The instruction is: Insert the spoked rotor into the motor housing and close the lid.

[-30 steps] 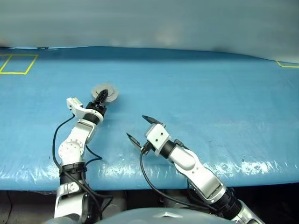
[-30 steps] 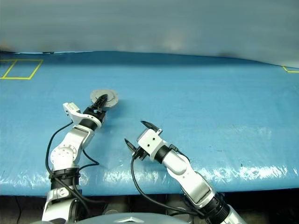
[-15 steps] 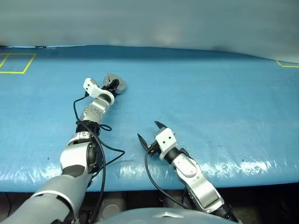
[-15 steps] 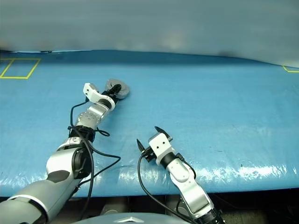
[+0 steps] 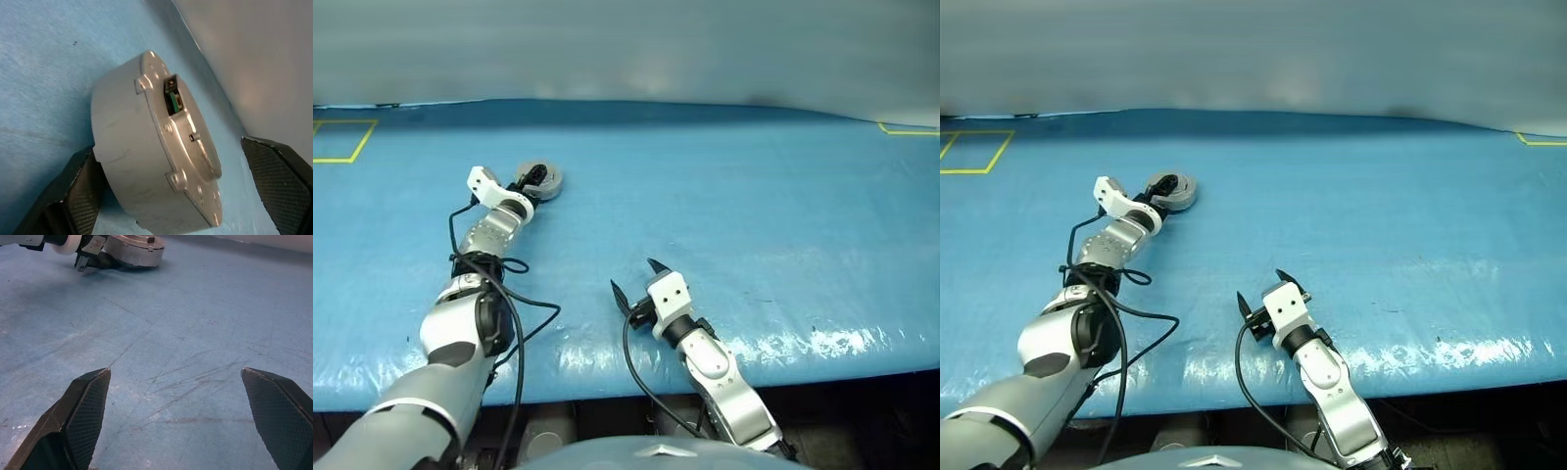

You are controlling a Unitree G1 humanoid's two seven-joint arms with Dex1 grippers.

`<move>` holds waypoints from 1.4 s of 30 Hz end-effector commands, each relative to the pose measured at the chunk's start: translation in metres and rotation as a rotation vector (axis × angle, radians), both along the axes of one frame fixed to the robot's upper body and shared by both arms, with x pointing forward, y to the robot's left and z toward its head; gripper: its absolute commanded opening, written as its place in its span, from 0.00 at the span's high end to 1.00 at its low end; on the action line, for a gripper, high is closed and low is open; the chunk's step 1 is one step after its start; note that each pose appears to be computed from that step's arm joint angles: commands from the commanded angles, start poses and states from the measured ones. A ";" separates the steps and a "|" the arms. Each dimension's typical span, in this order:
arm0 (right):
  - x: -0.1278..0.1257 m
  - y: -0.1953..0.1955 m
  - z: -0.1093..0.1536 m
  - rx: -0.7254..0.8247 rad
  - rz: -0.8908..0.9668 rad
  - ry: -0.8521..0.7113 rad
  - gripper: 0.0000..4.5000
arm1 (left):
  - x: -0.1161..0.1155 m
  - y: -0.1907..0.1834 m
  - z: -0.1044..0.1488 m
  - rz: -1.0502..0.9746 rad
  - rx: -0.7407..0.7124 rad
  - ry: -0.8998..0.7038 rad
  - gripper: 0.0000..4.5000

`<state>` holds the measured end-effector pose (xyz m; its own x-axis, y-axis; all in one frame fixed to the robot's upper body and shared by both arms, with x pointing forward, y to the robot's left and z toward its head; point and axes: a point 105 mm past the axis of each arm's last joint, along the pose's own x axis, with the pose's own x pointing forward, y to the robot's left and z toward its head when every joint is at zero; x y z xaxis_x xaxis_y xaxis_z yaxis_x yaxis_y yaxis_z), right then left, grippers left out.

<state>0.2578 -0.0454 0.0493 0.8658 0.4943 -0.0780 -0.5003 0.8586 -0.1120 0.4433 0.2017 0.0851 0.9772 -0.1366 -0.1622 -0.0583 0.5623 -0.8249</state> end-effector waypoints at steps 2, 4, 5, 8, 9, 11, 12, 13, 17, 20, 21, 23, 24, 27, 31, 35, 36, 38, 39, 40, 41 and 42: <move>0.002 0.010 0.008 0.011 0.058 -0.029 0.00 | -0.032 0.024 -0.022 -0.007 0.009 0.090 0.01; 0.003 0.012 0.009 0.010 0.074 -0.032 0.00 | -0.047 0.027 -0.025 -0.020 0.013 0.110 0.01; 0.004 0.013 0.009 0.013 0.080 -0.032 0.00 | -0.055 0.029 -0.026 -0.032 0.022 0.121 0.01; 0.006 0.015 0.012 0.047 0.094 -0.021 0.00 | -0.079 0.030 -0.027 -0.085 0.113 0.135 0.01; 0.006 0.015 0.012 0.081 0.096 0.003 0.00 | -0.089 0.026 -0.026 -0.150 0.232 0.121 0.01; 0.006 0.014 0.013 0.119 0.095 0.022 0.00 | -0.105 0.016 -0.023 -0.259 0.427 0.066 0.01; 0.006 0.013 0.014 0.127 0.094 0.025 0.00 | -0.112 0.010 -0.020 -0.289 0.471 0.024 0.01; 0.007 0.011 0.014 0.135 0.087 0.028 0.00 | -0.118 0.006 -0.016 -0.304 0.505 -0.017 0.01; 0.008 0.003 0.018 0.132 0.053 -0.001 0.00 | -0.136 -0.007 -0.004 -0.299 0.703 -0.192 0.01; 0.008 -0.005 0.024 0.124 0.034 -0.030 0.00 | -0.145 -0.012 -0.002 -0.268 0.822 -0.248 0.01; 0.007 -0.008 0.026 0.122 0.026 -0.034 0.00 | -0.147 -0.014 0.000 -0.267 0.867 -0.281 0.01; 0.007 -0.017 0.030 0.101 -0.004 -0.059 0.00 | -0.152 -0.019 0.006 -0.255 0.964 -0.366 0.01; 0.007 -0.021 0.032 0.093 -0.017 -0.070 0.00 | -0.154 -0.022 0.007 -0.242 0.991 -0.396 0.01; 0.005 -0.029 0.032 0.035 -0.020 -0.097 0.00 | -0.159 -0.028 0.007 -0.215 1.035 -0.446 0.01; 0.006 -0.043 0.027 0.011 -0.076 -0.093 0.00 | -0.166 -0.040 -0.001 -0.278 1.108 -0.507 0.01; 0.006 -0.051 0.028 0.044 -0.137 -0.085 0.00 | -0.167 -0.041 0.000 -0.248 1.064 -0.524 0.01; 0.006 -0.052 0.028 0.058 -0.152 -0.082 0.00 | -0.167 -0.041 0.000 -0.245 1.060 -0.524 0.01; 0.006 -0.052 0.028 0.073 -0.164 -0.082 0.00 | -0.167 -0.040 -0.001 -0.243 1.060 -0.520 0.01; 0.005 -0.052 0.028 0.073 -0.165 -0.083 0.00 | -0.168 -0.039 -0.002 -0.245 1.059 -0.516 0.01; 0.005 -0.051 0.027 0.071 -0.162 -0.084 0.00 | -0.168 -0.039 -0.002 -0.247 1.058 -0.513 0.01; 0.005 -0.050 0.027 0.069 -0.161 -0.084 0.00 | -0.168 -0.038 -0.003 -0.246 1.058 -0.507 0.01; 0.005 -0.050 0.026 0.069 -0.160 -0.083 0.00 | -0.168 -0.038 -0.004 -0.245 1.057 -0.503 0.01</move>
<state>0.2627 -0.0959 0.0623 0.9359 0.3509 -0.0321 -0.3524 0.9330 -0.0737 0.2758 0.1612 0.0775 0.9285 -0.3659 0.0627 0.3538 0.9233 0.1496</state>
